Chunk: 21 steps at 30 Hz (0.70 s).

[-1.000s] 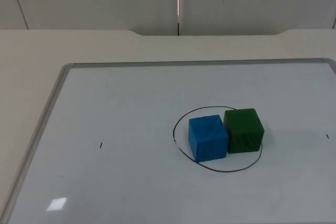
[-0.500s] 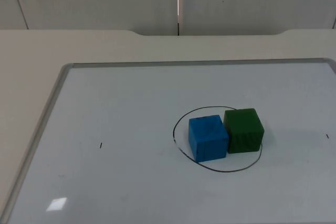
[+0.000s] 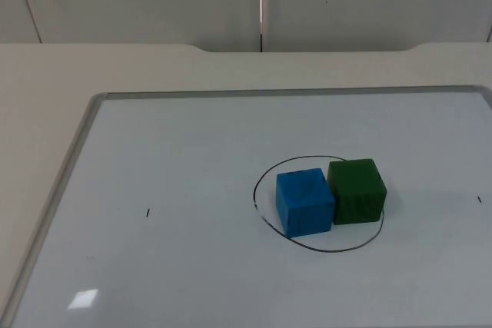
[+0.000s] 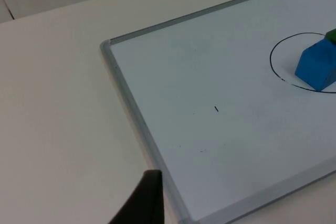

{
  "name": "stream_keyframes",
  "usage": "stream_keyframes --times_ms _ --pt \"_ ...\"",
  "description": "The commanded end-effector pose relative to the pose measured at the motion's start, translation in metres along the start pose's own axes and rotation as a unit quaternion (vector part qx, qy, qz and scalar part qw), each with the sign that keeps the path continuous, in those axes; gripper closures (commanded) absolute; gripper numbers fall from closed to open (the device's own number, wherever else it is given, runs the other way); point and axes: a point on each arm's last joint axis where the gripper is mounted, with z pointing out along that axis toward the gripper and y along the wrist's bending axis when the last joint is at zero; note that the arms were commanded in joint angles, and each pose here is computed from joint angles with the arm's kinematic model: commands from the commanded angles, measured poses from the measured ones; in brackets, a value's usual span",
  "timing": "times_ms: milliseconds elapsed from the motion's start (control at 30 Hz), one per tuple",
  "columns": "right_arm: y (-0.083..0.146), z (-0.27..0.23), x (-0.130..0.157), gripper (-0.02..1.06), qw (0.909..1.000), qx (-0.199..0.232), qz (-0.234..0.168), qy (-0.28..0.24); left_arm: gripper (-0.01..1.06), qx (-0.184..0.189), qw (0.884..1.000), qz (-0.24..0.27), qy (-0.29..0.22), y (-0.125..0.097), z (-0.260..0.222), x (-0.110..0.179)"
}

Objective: Push the two cubes into the marked area.

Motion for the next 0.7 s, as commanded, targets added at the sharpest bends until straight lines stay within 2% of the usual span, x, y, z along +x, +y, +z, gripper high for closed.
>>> stream_keyframes --times_ms 0,33,67,100,133,167,200,233,267,300,333,667 --pt "-0.0001 0.0003 -0.0002 0.97 1.0 -0.001 -0.001 -0.007 0.0 -0.001 1.0 -0.004 -0.001 0.0 0.0005 0.0012" --pt "-0.0001 0.0003 -0.0002 0.89 1.0 -0.001 -0.001 -0.007 0.0 -0.001 1.0 -0.004 -0.001 0.0 0.0005 0.0012" --pt "-0.0001 0.0003 -0.0002 0.89 1.0 -0.001 -0.001 -0.007 0.0 -0.001 1.0 -0.004 -0.001 0.0 0.0005 0.0012" --pt "-0.0001 0.0003 -0.0002 0.75 1.0 -0.001 -0.001 -0.007 0.0 -0.001 1.0 -0.004 -0.001 0.0 0.0005 0.0012" --pt "-0.0001 0.0003 -0.0002 0.69 1.0 -0.001 -0.001 -0.007 0.0 -0.001 1.0 -0.004 -0.001 0.0 0.0005 0.0012" --pt "-0.0001 0.0003 -0.0002 0.55 1.0 -0.001 -0.001 -0.007 0.0 -0.001 1.0 -0.004 -0.001 0.0 0.0005 0.0012" --pt "-0.0003 0.0003 -0.0002 0.34 1.0 0.0 -0.001 -0.007 0.0 -0.001 1.0 -0.004 -0.001 0.0 0.0005 0.0012" --pt "-0.0003 0.0003 -0.0002 0.17 1.0 0.0 -0.001 -0.007 0.0 -0.001 1.0 -0.004 -0.001 0.0 0.0005 0.0012" --pt "-0.0003 0.0003 -0.0002 0.17 1.0 0.0 -0.001 -0.007 0.0 -0.001 1.0 -0.004 -0.001 0.0 0.0005 0.0012" --pt "-0.0003 0.0003 -0.0002 0.02 1.0 0.0 -0.001 -0.007 0.0 -0.001 1.0 -0.004 -0.001 0.0 0.0005 0.0012" --pt "-0.0003 0.0003 -0.0002 -0.01 1.0 0.0 -0.001 -0.007 0.0 -0.001 1.0 -0.004 -0.001 0.0 0.0005 0.0012" --pt "-0.0003 0.0003 -0.0002 0.0 1.0 0.0 0.001 -0.007 0.0 -0.001 1.0 -0.004 -0.001 0.0 0.0005 0.0012"
